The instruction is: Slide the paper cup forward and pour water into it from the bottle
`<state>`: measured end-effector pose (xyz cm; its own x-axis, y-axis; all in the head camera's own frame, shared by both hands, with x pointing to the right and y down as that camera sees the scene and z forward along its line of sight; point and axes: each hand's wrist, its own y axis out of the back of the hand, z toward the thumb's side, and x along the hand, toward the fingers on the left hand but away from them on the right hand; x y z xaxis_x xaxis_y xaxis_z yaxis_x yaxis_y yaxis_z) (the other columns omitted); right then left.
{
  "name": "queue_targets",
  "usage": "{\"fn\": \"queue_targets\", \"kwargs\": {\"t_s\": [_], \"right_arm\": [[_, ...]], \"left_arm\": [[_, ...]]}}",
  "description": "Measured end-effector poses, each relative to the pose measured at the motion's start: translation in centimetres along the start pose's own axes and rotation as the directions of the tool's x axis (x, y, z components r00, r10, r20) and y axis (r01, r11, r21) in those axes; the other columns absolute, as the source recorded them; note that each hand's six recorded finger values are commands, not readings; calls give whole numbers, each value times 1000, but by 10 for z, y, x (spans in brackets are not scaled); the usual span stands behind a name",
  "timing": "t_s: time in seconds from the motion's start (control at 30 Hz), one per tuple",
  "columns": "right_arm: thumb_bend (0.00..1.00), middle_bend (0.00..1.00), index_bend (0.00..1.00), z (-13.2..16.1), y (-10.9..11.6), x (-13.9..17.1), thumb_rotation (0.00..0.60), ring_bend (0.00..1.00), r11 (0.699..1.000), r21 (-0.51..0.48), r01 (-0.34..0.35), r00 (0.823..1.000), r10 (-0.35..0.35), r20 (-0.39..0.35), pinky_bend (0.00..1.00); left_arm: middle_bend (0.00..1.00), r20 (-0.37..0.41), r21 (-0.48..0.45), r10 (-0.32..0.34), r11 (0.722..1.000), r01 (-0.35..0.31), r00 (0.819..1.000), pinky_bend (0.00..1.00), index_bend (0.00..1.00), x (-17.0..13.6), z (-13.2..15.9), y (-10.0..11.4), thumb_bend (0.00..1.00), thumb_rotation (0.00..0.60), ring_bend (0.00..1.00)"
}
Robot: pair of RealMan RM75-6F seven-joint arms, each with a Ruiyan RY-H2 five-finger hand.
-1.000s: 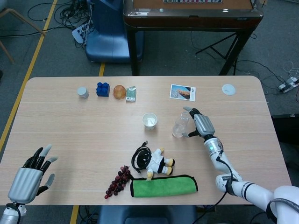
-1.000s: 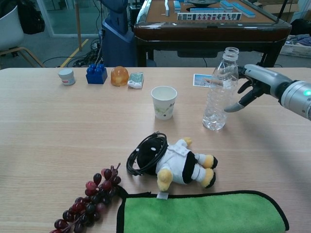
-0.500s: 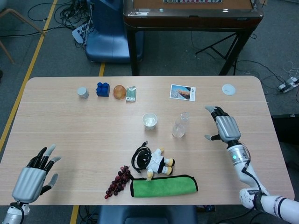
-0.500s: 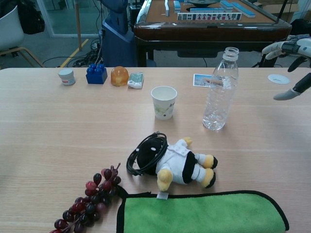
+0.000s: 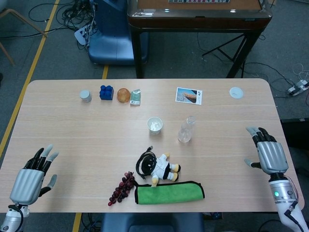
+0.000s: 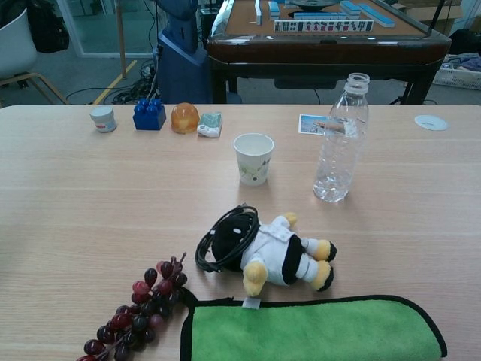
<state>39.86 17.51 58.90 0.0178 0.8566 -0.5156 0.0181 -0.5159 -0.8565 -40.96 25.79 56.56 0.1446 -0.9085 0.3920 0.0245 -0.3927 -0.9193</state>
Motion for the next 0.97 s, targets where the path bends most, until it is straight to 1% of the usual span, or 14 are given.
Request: {"fn": "queue_targets", "kwargs": {"t_s": [0.13,0.3,0.37,0.53,0.73,0.97], "right_arm": [[0,130,117,-10,-5,18,600,80,999,39,-7,1000,6,25,266],[0,138,117,-20,-8,36,600,80,998,61,2,999,-4,45,267],[0,146,117,-21,-8,41,600,80,998,69,10,999,-13,44,266],[0,153,118,-19,-4,56,600,80,995,93,36,999,-39,24,267],[0,158,122,-13,8,67,600,80,995,74,74,997,-73,-9,267],[0,158,122,-15,13,70,600,80,997,30,74,997,-73,-9,267]], "left_arm": [[61,-10,-2,-10,1000,10,1000,260,108,2,-4,-1,358,600,62],[49,-19,-3,-7,1000,7,1000,260,96,3,-8,-1,358,600,61],[20,-22,-4,-11,1000,11,1000,260,93,3,-8,-1,358,600,61],[0,-32,-5,-5,1000,5,999,259,88,3,-9,-1,358,600,61],[0,-32,12,6,1000,-5,999,259,88,3,-9,1,358,600,61],[0,-37,9,20,1000,-20,999,259,88,2,-10,5,358,600,61]]}}
